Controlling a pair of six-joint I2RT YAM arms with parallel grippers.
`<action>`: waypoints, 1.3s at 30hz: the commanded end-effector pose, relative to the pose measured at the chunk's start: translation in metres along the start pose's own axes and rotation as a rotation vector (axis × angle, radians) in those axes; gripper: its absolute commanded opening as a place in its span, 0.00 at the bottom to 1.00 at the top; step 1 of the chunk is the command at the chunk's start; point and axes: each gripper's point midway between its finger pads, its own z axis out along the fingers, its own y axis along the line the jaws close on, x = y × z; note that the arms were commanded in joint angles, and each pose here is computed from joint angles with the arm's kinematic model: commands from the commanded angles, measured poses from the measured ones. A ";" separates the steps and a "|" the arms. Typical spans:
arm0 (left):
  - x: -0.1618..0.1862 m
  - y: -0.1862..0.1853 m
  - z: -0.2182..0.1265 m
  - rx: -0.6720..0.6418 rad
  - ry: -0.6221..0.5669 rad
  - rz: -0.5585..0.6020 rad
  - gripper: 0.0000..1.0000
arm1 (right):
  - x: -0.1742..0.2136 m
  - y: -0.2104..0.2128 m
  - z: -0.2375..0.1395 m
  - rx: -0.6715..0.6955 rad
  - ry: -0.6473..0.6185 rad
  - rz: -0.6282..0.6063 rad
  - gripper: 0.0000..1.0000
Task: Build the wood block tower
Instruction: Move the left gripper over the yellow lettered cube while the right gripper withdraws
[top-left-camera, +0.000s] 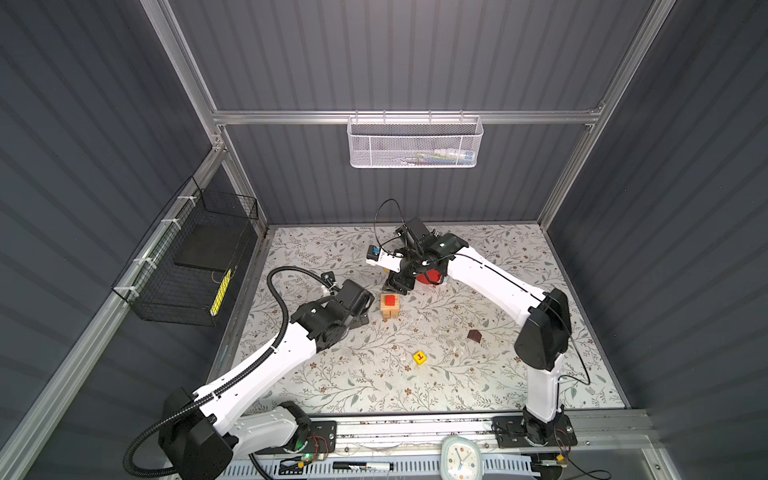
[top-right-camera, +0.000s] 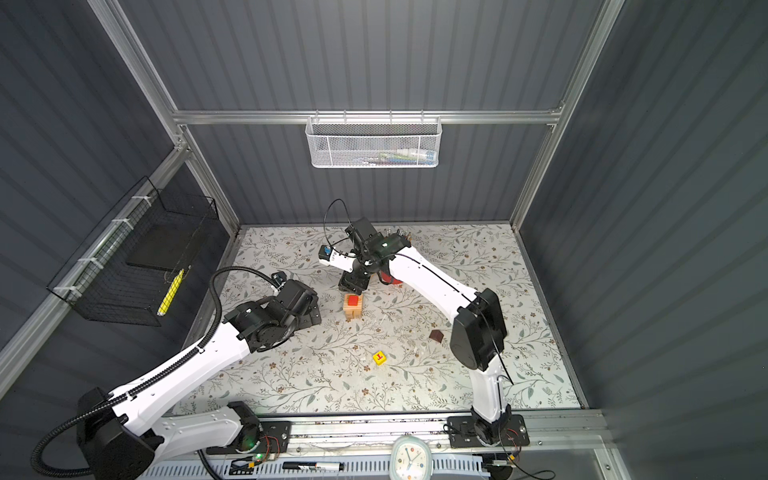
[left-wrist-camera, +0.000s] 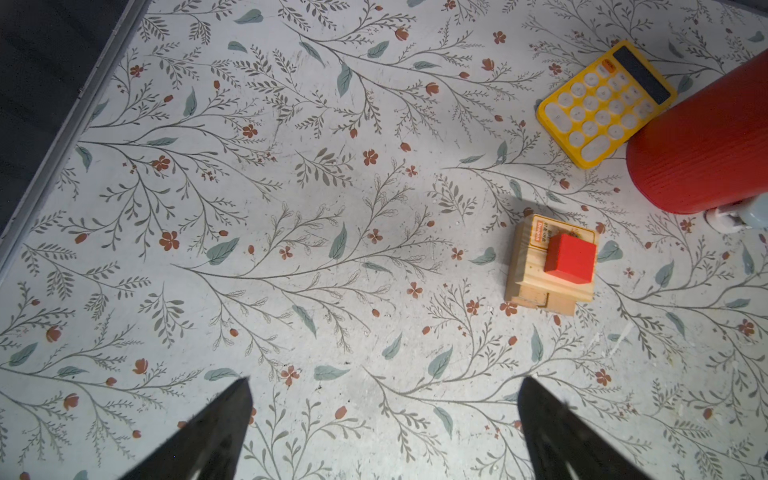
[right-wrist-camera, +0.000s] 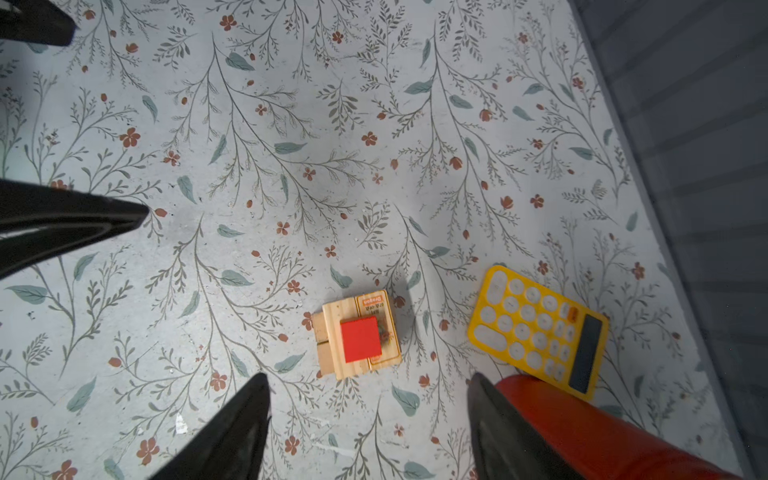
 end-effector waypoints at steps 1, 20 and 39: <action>-0.006 -0.009 -0.009 0.057 0.016 -0.040 0.99 | -0.004 -0.013 -0.010 0.083 -0.065 0.146 0.80; 0.096 -0.124 -0.024 0.281 0.276 -0.056 0.98 | 0.129 0.005 -0.091 0.188 -0.166 1.007 0.99; 0.172 -0.182 0.008 0.133 0.415 -0.146 0.88 | 0.230 0.054 -0.079 0.082 -0.076 1.260 0.99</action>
